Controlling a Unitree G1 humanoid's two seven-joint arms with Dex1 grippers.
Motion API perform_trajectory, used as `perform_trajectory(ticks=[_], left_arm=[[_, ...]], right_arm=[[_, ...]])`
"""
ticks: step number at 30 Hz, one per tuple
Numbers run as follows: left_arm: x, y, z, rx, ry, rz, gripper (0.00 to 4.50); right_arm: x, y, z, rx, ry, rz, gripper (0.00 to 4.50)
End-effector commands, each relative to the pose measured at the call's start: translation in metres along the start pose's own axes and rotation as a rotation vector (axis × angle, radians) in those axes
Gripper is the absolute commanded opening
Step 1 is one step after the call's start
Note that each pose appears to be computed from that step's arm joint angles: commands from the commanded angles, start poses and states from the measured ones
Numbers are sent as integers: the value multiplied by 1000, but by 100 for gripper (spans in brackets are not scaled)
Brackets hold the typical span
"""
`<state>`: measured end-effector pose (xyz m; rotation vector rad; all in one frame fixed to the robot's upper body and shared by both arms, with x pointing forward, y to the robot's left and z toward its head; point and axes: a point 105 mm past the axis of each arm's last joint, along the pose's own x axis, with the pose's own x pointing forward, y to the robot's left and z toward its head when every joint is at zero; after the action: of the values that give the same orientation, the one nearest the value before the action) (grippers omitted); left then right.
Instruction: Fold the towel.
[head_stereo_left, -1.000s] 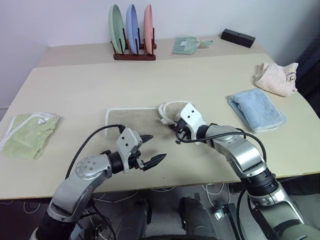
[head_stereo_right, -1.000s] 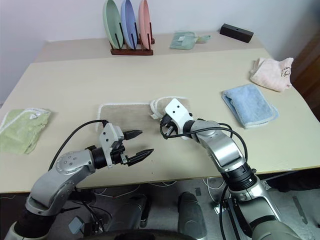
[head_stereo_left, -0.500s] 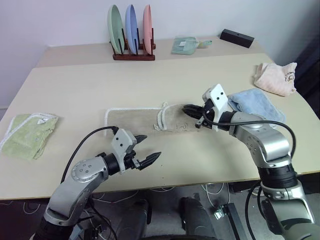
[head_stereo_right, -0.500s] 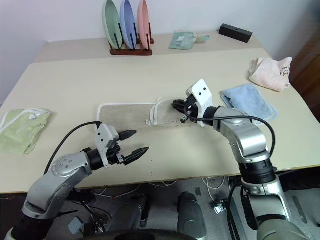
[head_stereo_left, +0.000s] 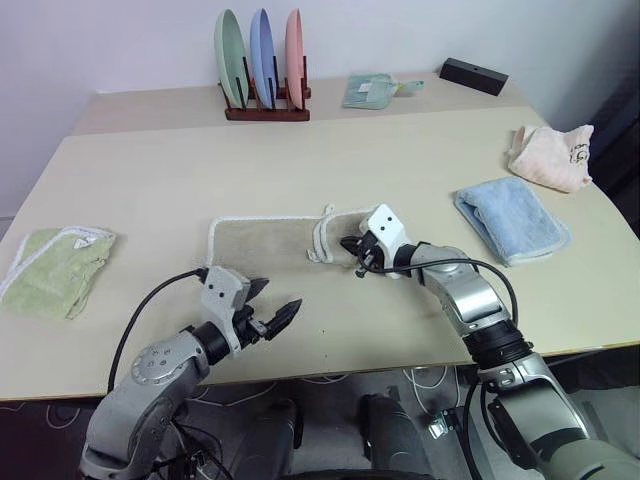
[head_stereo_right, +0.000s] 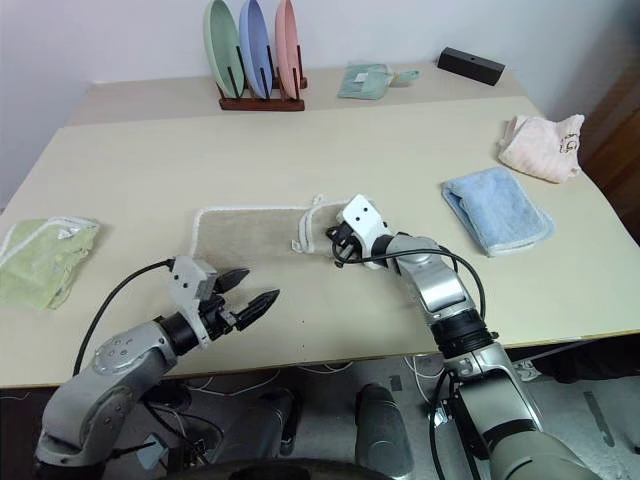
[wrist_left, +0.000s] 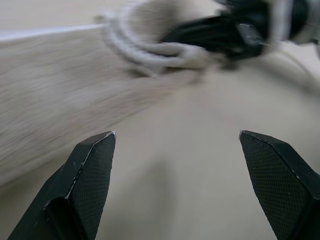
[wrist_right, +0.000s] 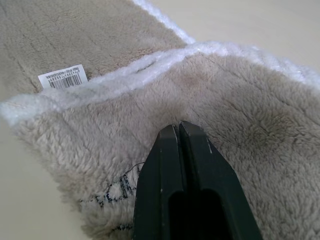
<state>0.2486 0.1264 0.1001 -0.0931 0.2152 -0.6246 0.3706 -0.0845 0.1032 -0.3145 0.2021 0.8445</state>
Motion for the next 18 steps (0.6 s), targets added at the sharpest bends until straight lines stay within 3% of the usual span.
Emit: perform_trajectory(ticks=[1,5,8,17,18], left_arm=[[-11,13,7,-121,-43,132,450],[-18,17,3,-442,-117,245,450],[-13,28,-2,-623,-129,346,450],[12,77,-4,-929,-162,610,450],[15,81,-2,-954,-174,621,425]], right_arm=[[-17,-17,50,-18,-165,-31,98],[-39,0,98,-189,-294,103,296],[-45,18,112,-251,-332,190,444],[-44,36,113,-206,-369,246,444],[-44,37,111,-210,-363,245,448]])
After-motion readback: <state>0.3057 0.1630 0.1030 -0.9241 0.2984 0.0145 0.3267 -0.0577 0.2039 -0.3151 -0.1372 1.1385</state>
